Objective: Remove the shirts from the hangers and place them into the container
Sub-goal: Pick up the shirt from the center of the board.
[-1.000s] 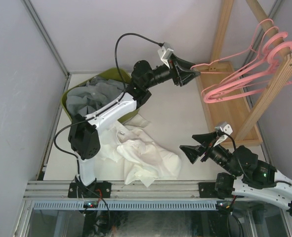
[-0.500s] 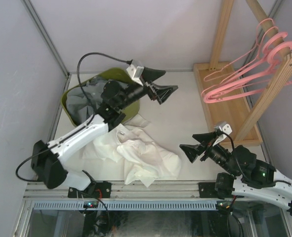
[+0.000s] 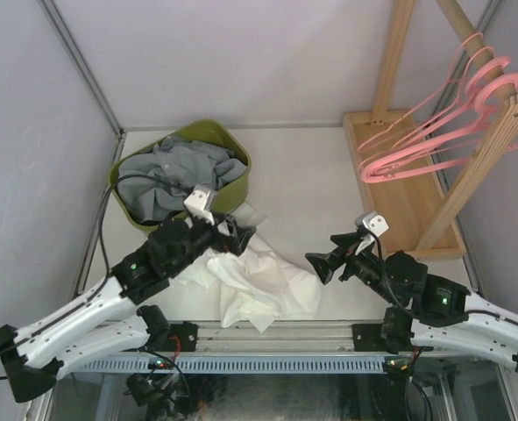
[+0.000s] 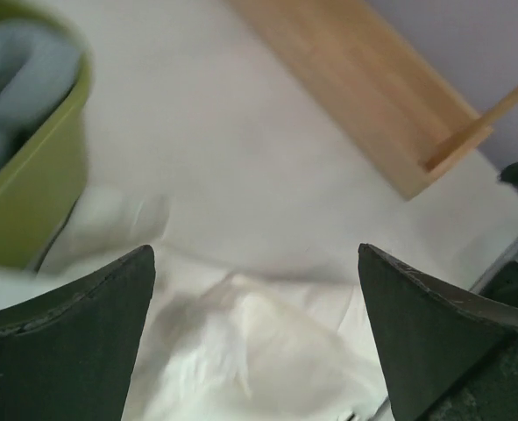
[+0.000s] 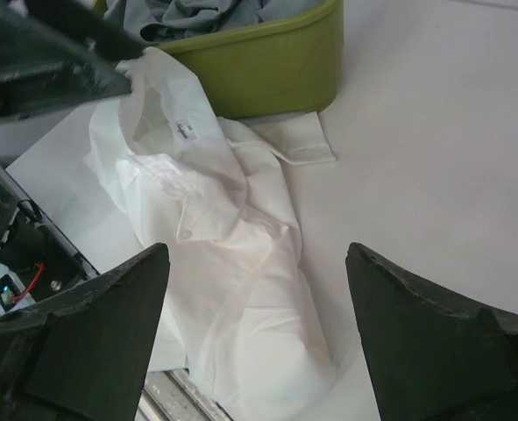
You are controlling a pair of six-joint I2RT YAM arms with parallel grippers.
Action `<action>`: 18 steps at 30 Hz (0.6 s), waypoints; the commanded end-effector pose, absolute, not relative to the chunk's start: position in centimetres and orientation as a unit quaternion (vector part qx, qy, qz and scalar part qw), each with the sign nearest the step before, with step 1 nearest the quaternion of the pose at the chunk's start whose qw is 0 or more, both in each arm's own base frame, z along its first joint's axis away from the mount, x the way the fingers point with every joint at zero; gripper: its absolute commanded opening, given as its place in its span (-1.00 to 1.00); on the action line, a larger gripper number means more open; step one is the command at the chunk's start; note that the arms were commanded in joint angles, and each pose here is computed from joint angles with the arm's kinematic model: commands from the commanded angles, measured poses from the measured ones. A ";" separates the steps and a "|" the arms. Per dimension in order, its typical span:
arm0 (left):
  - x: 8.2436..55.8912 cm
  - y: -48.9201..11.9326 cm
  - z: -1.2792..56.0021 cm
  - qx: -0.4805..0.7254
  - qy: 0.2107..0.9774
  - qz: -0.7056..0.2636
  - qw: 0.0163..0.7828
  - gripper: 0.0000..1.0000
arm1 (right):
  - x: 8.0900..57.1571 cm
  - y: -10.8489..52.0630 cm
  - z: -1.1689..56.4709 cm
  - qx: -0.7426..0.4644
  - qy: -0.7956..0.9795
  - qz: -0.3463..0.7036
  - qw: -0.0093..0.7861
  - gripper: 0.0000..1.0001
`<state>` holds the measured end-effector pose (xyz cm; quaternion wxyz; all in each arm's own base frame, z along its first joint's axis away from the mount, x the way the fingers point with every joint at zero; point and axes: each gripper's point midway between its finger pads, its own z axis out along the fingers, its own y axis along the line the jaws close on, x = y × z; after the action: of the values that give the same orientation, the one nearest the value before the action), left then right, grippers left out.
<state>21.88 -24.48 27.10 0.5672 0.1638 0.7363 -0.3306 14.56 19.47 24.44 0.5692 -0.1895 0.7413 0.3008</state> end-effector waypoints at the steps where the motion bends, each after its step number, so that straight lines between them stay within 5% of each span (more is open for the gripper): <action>1: 20.2 -16.4 22.3 0.003 0.825 -0.198 0.529 1.00 | 15.5 21.1 25.7 -0.193 0.724 0.303 0.589 0.62; 9: 17.4 -13.1 17.3 -0.109 0.879 -0.141 0.443 1.00 | 15.7 22.4 25.7 -0.200 0.721 0.310 0.586 0.62; 18: 20.4 -17.2 16.3 -0.115 0.871 -0.159 0.450 1.00 | 16.1 22.2 26.1 -0.197 0.717 0.305 0.595 0.62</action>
<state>18.31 -15.08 16.11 0.4377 -0.0823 0.8845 -0.1391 15.64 21.97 24.41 0.5744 -0.2050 0.7359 0.2942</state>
